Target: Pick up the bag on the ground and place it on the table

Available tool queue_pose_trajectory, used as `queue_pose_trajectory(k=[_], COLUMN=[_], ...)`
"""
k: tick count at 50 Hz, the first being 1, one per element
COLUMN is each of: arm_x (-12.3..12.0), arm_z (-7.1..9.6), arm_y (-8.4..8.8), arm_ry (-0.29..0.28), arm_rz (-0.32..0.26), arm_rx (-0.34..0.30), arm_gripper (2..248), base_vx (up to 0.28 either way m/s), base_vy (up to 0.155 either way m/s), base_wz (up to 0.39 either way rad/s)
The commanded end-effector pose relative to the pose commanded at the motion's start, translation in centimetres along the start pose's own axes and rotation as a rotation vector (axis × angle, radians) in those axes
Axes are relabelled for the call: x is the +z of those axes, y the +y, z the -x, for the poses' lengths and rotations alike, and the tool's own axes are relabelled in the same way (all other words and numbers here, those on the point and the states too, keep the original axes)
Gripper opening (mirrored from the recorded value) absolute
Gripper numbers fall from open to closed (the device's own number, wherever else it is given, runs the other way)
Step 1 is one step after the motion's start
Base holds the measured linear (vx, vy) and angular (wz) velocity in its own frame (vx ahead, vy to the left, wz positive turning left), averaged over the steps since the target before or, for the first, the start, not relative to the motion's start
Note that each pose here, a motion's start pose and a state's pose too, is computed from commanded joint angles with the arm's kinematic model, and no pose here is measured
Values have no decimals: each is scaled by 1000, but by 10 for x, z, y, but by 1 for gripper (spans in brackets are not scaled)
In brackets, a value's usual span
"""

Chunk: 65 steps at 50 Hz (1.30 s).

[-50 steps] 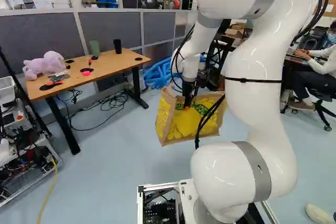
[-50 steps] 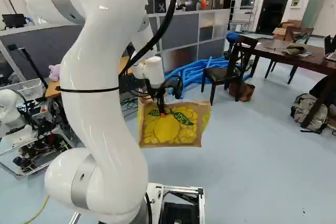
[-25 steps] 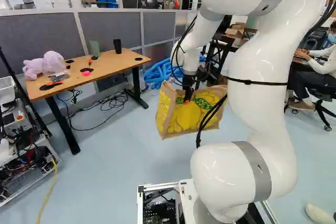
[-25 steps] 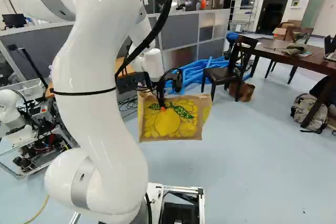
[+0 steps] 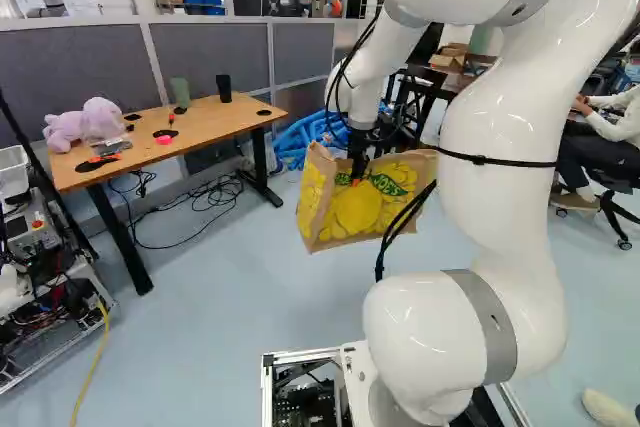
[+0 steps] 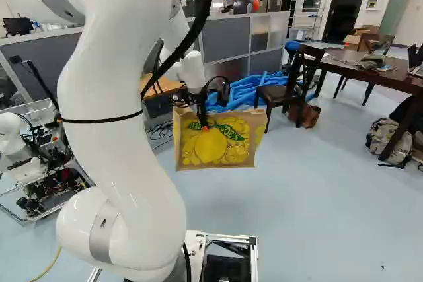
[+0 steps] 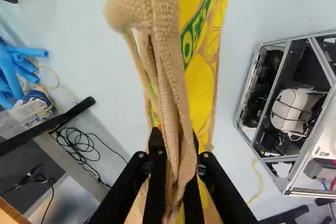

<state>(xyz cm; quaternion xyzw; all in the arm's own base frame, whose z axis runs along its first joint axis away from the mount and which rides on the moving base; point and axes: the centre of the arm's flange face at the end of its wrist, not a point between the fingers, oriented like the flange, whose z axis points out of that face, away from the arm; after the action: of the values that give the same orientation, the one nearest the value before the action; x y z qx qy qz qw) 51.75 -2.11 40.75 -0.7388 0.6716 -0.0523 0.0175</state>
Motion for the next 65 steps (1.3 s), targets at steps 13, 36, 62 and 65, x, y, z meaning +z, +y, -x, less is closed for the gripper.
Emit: queue_pose_trajectory(k=[13, 36, 62, 65], arm_x=[-19, -52, -90, -95], arm_z=[-1, -3, -6, -6], arm_y=[-7, -17, -28, -29], arm_ry=[3, 7, 11, 13], arm_rz=[-5, 6, 21, 23], arm_rx=[1, 2, 4, 3], arm_gripper=[35, 35, 35, 35], base_vx=[0, 0, 0, 0], base_vy=[0, 0, 0, 0], base_wz=[0, 0, 0, 0])
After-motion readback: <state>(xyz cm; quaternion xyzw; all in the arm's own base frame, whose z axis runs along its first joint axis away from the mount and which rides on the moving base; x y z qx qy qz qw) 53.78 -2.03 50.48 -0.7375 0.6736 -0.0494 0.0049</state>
